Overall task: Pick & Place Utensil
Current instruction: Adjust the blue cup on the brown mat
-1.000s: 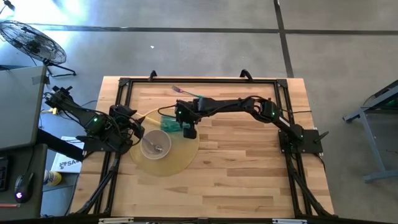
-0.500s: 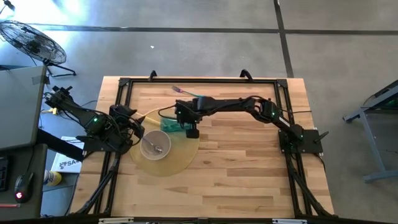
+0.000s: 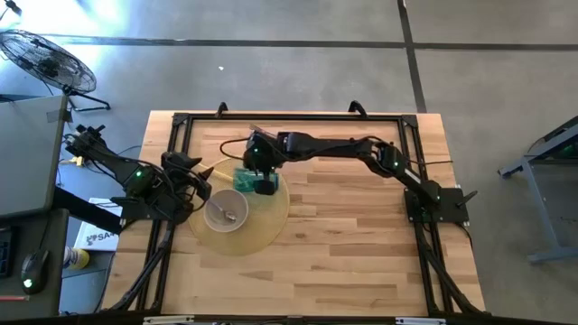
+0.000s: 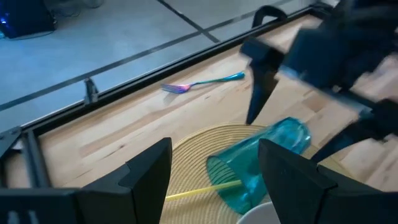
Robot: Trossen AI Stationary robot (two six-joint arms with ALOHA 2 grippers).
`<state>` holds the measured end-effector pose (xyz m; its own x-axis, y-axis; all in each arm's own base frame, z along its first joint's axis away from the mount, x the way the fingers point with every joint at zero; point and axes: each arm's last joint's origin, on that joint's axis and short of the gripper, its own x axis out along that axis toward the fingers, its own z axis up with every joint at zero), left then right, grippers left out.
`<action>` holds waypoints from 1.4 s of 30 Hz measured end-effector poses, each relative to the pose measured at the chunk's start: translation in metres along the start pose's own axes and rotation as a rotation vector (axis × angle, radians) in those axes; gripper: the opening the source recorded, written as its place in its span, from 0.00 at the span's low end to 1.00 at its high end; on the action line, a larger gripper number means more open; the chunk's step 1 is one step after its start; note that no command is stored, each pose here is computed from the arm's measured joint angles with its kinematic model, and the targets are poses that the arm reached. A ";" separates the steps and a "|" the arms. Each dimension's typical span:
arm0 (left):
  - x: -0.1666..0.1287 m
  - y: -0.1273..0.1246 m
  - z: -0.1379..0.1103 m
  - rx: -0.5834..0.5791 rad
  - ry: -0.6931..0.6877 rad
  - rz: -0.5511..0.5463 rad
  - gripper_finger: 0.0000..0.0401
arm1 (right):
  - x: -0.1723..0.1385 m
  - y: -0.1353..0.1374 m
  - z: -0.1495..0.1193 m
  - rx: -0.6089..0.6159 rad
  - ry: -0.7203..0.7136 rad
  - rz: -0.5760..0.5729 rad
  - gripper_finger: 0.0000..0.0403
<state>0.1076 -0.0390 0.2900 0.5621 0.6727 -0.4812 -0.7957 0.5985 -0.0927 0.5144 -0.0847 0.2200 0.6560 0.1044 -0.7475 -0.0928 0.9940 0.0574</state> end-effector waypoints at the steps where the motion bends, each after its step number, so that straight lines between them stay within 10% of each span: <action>1: 0.000 -0.001 0.000 -0.001 -0.002 -0.008 0.58 | 0.006 -0.001 -0.004 0.014 0.020 0.007 0.99; 26: 0.003 -0.013 -0.004 0.048 0.006 -0.008 0.58 | 0.023 0.012 -0.041 0.089 0.354 -0.137 0.98; 42: 0.004 -0.014 -0.004 0.045 -0.004 -0.004 0.58 | 0.033 0.023 -0.043 0.107 0.369 -0.229 0.77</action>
<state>0.1200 -0.0469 0.2861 0.5659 0.6723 -0.4773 -0.7829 0.6196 -0.0555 0.5016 -0.0596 0.1677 0.3373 -0.1181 -0.9340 0.1150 0.9898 -0.0836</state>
